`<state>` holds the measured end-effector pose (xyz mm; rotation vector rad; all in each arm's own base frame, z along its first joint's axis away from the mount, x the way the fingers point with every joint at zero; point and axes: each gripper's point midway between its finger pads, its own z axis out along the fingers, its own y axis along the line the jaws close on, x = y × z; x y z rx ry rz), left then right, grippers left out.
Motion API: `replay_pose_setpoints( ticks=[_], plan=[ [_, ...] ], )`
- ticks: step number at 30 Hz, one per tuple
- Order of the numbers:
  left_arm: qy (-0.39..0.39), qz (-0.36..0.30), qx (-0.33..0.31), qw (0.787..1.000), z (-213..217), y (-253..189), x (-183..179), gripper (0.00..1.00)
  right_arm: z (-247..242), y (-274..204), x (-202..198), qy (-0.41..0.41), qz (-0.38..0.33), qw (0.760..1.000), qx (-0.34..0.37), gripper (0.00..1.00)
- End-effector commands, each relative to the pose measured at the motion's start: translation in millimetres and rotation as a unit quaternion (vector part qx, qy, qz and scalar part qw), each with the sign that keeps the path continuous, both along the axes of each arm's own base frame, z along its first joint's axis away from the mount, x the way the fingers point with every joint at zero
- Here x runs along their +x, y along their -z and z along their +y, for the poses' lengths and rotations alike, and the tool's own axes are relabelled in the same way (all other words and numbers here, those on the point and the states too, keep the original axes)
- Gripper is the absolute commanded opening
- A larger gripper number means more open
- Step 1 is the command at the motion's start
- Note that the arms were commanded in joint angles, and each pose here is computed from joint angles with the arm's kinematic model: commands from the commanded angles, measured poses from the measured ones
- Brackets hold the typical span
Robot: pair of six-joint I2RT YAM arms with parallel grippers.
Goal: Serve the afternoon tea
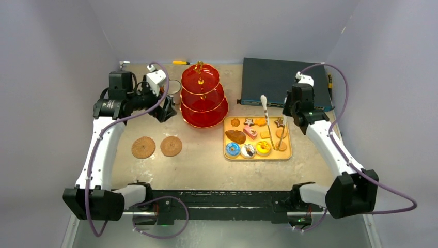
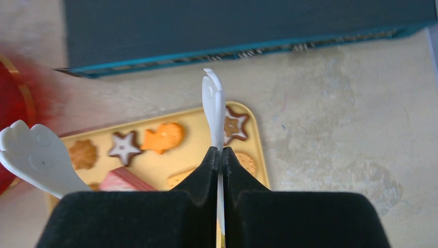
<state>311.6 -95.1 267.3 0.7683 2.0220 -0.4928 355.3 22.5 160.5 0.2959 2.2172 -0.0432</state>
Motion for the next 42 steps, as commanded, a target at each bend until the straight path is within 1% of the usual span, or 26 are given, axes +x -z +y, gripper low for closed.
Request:
replay_pose_setpoints(
  ticks=[1,3,5,8,9,13,15,19,21,26,29,31,34,35,38,40,42],
  plan=[
    [0.127,-0.082,0.007,0.989,-26,-43,-35,1.0,47,-59,3,-0.086,-0.044,0.995,0.023,0.0],
    [0.182,-0.103,0.019,0.978,-33,-53,-52,1.0,80,-74,0,-0.138,-0.039,0.989,0.024,0.0],
    [0.239,-0.103,0.027,0.965,-40,-57,-75,0.99,117,-89,-6,-0.197,-0.034,0.979,0.035,0.0],
    [0.317,-0.126,0.04,0.939,-47,-65,-104,0.99,158,-108,-21,-0.259,-0.034,0.964,0.039,0.0],
    [0.335,-0.136,0.042,0.931,-48,-67,-110,0.98,170,-112,-27,-0.28,-0.033,0.958,0.043,0.0],
    [0.364,-0.161,0.033,0.917,-58,-72,-129,0.98,214,-117,-56,-0.361,-0.023,0.931,0.056,0.0],
    [0.379,-0.154,0.014,0.913,-65,-70,-137,0.98,232,-114,-69,-0.388,-0.013,0.92,0.056,0.0],
    [0.405,-0.091,-0.019,0.909,-83,-57,-148,0.95,268,-112,-86,-0.434,0.003,0.899,0.053,0.0],
    [0.418,-0.077,-0.017,0.905,-88,-51,-153,0.94,281,-112,-89,-0.449,0.006,0.892,0.04,0.0],
    [0.426,-0.046,0.008,0.903,-96,-33,-152,0.94,310,-119,-92,-0.483,0.006,0.875,0.024,0.0],
    [0.428,-0.032,0.02,0.903,-98,-28,-150,0.9,321,-123,-92,-0.498,0.007,0.867,0.015,0.0],
    [0.43,-0.027,0.027,0.902,-98,-26,-148,0.85,326,-125,-92,-0.506,0.007,0.862,0.014,0.0],
    [0.443,-0.019,0.047,0.895,-96,-17,-149,0.72,333,-126,-93,-0.518,0.01,0.855,0.011,0.0],
    [0.444,-0.014,0.054,0.894,-96,-13,-149,0.65,335,-127,-93,-0.521,0.011,0.854,0.009,0.0],
    [0.446,-0.016,0.081,0.891,-96,-10,-141,0.49,338,-128,-94,-0.528,0.014,0.849,0.004,0.0],
    [0.447,-0.018,0.079,0.891,-99,-13,-139,0.38,340,-129,-95,-0.532,0.014,0.847,0.004,0.0],
    [0.452,-0.024,0.071,0.889,-102,-16,-139,0.24,343,-131,-95,-0.536,0.012,0.844,0.003,0.0]
  ],
)
